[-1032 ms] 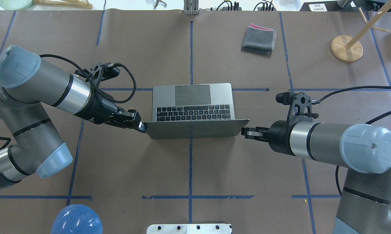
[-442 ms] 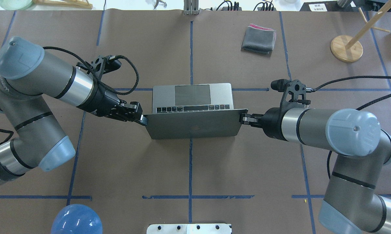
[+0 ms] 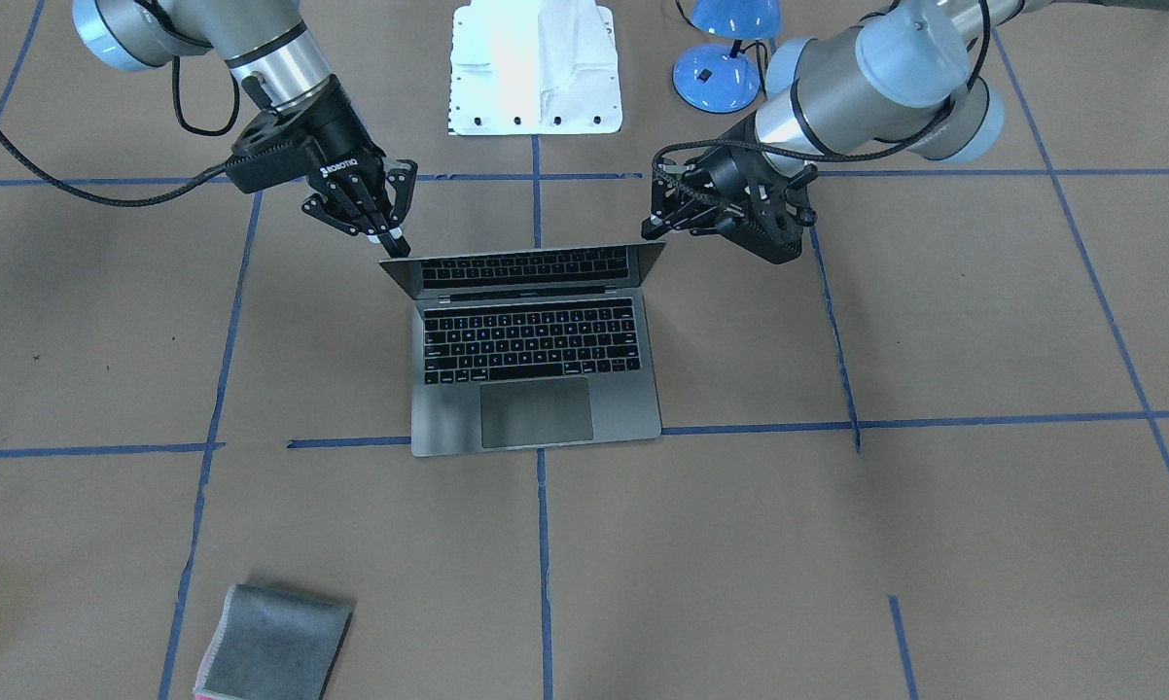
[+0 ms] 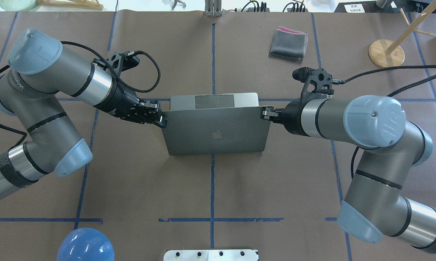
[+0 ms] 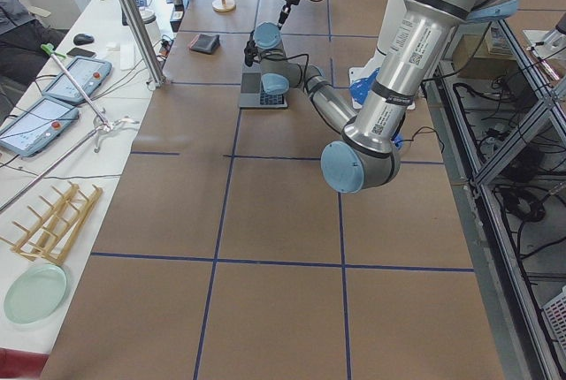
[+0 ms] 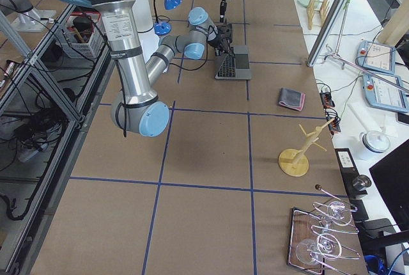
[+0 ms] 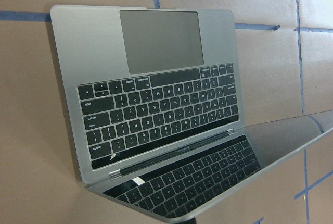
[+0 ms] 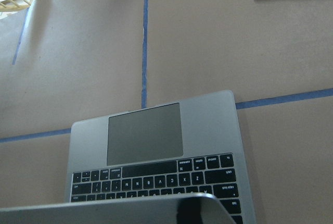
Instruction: Close laptop
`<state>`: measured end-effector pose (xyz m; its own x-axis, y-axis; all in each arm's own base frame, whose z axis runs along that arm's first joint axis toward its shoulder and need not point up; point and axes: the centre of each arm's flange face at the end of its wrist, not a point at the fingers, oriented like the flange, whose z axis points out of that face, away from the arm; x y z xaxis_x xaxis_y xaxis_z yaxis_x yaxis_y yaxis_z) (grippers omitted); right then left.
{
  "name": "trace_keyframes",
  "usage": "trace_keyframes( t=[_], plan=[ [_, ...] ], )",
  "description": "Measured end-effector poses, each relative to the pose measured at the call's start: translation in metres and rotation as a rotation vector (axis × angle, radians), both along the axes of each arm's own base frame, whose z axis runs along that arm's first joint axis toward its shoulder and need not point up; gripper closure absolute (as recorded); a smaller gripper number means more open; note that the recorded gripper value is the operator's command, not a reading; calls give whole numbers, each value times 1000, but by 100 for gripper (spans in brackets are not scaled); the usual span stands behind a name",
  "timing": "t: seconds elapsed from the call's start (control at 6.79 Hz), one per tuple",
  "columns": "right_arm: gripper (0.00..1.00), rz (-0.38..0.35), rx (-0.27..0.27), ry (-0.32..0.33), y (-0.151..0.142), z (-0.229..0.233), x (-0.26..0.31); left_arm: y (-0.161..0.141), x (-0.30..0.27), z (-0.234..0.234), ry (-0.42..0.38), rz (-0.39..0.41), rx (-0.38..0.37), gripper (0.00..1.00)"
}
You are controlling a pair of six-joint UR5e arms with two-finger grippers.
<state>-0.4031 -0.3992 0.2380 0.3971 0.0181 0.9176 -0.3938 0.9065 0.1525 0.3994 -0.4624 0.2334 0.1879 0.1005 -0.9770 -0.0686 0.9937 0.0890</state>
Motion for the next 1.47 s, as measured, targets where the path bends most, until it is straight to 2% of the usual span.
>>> trace_keyframes(
  t=[0.29, 0.88, 1.47],
  plan=[
    [100, 24, -13, 25, -28, 3, -16, -17, 5, 4, -17, -22, -11, 100],
    [100, 42, -35, 88, -64, 22, -40, -54, 34, 17, -72, -84, -34, 100],
    [100, 36, -87, 185, -101, 55, -94, -89, 85, 63, -193, -148, -61, 100]
  ],
)
